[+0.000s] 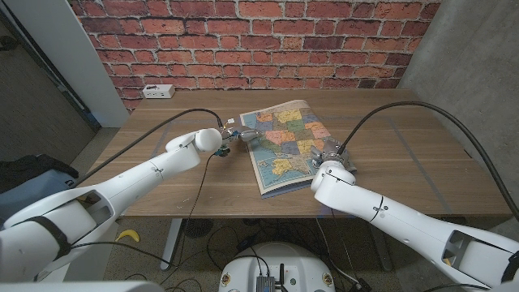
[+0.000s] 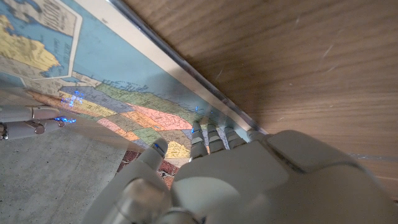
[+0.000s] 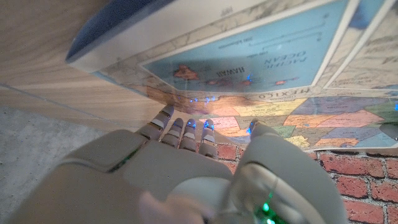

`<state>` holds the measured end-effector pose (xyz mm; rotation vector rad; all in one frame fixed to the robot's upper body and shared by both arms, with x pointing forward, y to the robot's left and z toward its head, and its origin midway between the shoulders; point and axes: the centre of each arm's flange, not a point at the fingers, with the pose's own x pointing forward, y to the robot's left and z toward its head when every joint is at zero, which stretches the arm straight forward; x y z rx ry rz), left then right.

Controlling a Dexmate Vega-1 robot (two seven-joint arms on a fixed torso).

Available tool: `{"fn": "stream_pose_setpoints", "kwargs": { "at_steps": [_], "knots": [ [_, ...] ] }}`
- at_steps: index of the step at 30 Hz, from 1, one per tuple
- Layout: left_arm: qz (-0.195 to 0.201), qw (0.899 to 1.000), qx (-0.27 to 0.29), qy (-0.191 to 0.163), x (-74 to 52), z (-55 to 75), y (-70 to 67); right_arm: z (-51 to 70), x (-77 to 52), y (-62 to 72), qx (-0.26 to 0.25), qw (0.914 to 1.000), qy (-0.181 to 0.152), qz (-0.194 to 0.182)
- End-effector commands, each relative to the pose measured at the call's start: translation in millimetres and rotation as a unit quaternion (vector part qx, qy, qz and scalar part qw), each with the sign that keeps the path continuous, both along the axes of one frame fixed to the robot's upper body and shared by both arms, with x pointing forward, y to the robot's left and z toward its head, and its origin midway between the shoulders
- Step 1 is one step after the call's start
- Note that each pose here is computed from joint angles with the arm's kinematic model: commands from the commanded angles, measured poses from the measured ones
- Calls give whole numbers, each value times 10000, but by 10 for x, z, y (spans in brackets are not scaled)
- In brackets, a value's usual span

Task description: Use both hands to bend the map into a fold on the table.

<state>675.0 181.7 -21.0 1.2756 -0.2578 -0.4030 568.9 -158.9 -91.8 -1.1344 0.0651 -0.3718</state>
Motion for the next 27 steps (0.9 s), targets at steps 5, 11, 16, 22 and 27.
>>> {"fn": "stream_pose_setpoints", "kwargs": {
  "at_steps": [5, 11, 16, 22, 27],
  "knots": [
    [27, 10000, -19, 0, -26, 0, 20, -391, 158, 39, -51, 9980, 619, 75],
    [37, 10000, -13, -7, -49, -3, 26, -494, 210, 37, -53, 9975, 661, 229],
    [41, 10000, 0, -13, -64, -1, 30, -497, 208, 20, -41, 9977, 625, 271],
    [34, 10000, 7, -42, -79, 0, 29, -468, 182, 18, -21, 9985, 490, 243],
    [24, 10000, -2, -52, -93, -9, 31, -439, 164, 11, -9, 9988, 432, 230]
  ]
}}
